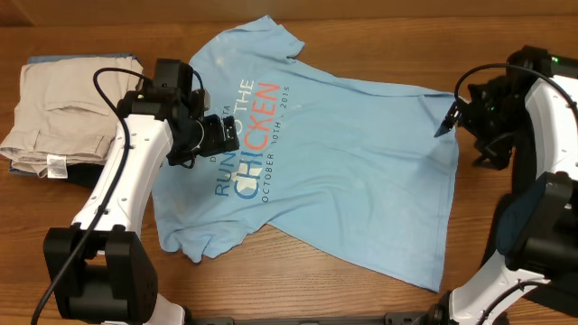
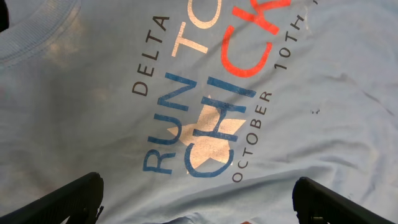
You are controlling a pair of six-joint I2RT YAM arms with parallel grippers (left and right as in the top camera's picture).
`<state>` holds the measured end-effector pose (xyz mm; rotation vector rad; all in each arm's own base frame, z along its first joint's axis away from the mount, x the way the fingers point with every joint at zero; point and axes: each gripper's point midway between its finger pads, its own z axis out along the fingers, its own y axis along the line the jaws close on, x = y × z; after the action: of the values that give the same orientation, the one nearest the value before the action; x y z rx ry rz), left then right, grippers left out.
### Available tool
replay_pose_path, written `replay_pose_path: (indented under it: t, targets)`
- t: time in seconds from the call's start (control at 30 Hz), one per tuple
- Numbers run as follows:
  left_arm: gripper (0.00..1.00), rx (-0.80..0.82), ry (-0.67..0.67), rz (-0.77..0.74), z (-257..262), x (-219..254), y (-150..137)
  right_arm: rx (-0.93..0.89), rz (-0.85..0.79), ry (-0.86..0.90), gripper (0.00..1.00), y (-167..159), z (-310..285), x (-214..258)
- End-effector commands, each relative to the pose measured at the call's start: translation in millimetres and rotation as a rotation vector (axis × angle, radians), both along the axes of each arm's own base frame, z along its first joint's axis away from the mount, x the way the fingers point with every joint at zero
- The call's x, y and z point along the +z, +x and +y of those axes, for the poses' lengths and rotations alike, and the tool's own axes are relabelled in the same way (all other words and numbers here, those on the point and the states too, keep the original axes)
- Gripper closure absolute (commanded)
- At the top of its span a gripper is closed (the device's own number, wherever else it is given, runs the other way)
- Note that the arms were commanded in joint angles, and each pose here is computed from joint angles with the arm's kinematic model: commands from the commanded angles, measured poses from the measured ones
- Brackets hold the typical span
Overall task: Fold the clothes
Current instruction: 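Move both grippers to the shirt's bottom hem corners and grasp them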
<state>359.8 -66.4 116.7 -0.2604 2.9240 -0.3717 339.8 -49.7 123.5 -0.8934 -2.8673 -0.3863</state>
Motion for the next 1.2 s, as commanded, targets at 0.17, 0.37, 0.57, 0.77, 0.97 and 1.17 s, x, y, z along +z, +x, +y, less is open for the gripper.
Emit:
replay_pose_path:
  t: [0.17, 0.37, 0.57, 0.77, 0.97, 1.17]
  targets:
    - [0.00, 0.027, 0.010, -0.037, 6.2, 9.8, 7.7, -0.025, -0.129, -0.091, 0.00, -77.7, 13.9, 99.6]
    - [0.00, 0.085, 0.042, -0.061, 13.8, 10.4, 15.6, -0.172, -0.033, -0.073, 0.00, -156.1, 35.9, 49.8]
    - [0.00, 0.085, 0.046, -0.063, 14.3, 10.5, 16.2, -0.318, 0.055, 0.008, 0.02, -193.1, 58.6, -35.9]
    - [0.00, 0.085, 0.046, -0.064, 14.5, 10.5, 16.2, -0.497, 0.081, -0.088, 0.00, -191.6, 42.3, -77.7]
    - [0.00, 0.079, 0.052, -0.067, 15.1, 10.5, 16.5, -0.544, 0.063, -0.209, 0.00, -192.9, 21.5, -90.4]
    - [0.00, 0.085, 0.071, -0.068, 18.5, 10.1, 16.9, -0.577, 0.099, -0.141, 0.11, -203.9, 36.6, -111.9]
